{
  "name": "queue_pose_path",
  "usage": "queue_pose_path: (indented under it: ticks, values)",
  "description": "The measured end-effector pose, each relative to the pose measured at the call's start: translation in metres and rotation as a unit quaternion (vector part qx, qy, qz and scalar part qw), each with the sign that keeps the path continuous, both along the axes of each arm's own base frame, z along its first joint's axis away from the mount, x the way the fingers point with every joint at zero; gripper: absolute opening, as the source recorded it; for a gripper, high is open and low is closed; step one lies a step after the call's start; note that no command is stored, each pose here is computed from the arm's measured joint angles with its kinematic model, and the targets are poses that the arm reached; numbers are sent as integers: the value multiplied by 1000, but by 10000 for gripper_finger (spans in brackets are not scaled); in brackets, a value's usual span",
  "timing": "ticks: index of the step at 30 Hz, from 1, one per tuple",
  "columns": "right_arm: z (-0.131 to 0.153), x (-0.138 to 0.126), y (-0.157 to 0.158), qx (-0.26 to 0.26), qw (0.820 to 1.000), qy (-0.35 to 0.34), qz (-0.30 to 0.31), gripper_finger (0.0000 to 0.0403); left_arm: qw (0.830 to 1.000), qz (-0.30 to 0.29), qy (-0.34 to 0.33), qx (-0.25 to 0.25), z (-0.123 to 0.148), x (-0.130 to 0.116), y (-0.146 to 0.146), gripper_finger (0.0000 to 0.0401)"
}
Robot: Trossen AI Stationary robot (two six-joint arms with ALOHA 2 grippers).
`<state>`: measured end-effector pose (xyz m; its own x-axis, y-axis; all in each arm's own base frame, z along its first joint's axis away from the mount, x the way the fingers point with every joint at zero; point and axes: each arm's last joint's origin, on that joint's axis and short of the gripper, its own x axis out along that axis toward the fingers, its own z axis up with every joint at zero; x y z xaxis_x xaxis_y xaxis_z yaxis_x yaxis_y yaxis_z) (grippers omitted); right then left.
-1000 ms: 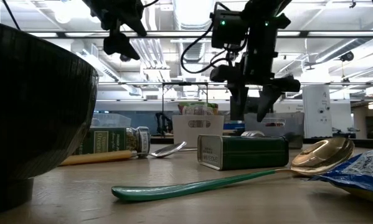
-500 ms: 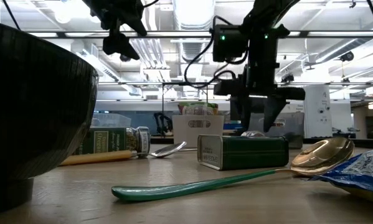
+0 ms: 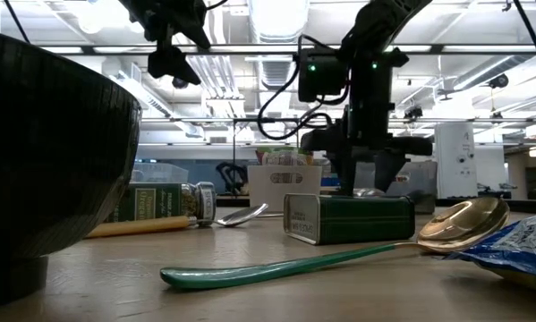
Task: Pick & Place Food Item
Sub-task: Put the brown seasoning bottle into the transparent bin
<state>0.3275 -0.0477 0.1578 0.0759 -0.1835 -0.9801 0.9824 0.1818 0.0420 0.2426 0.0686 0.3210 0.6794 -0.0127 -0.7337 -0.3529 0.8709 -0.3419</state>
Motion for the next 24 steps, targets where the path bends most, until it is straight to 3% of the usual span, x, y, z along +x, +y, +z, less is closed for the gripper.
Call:
queue_pose_path:
  ticks: [10,15,24]
  values:
    - [-9,1,-1,4,1000,12,5,224,1000,0,5,-2,-1,-1,0,387]
    - [-9,0,-2,-1,1000,15,9,182,1000,0,7,-2,-1,-1,0,387]
    - [-8,0,-2,-2,1000,12,13,182,1000,0,9,-3,-1,-1,0,387]
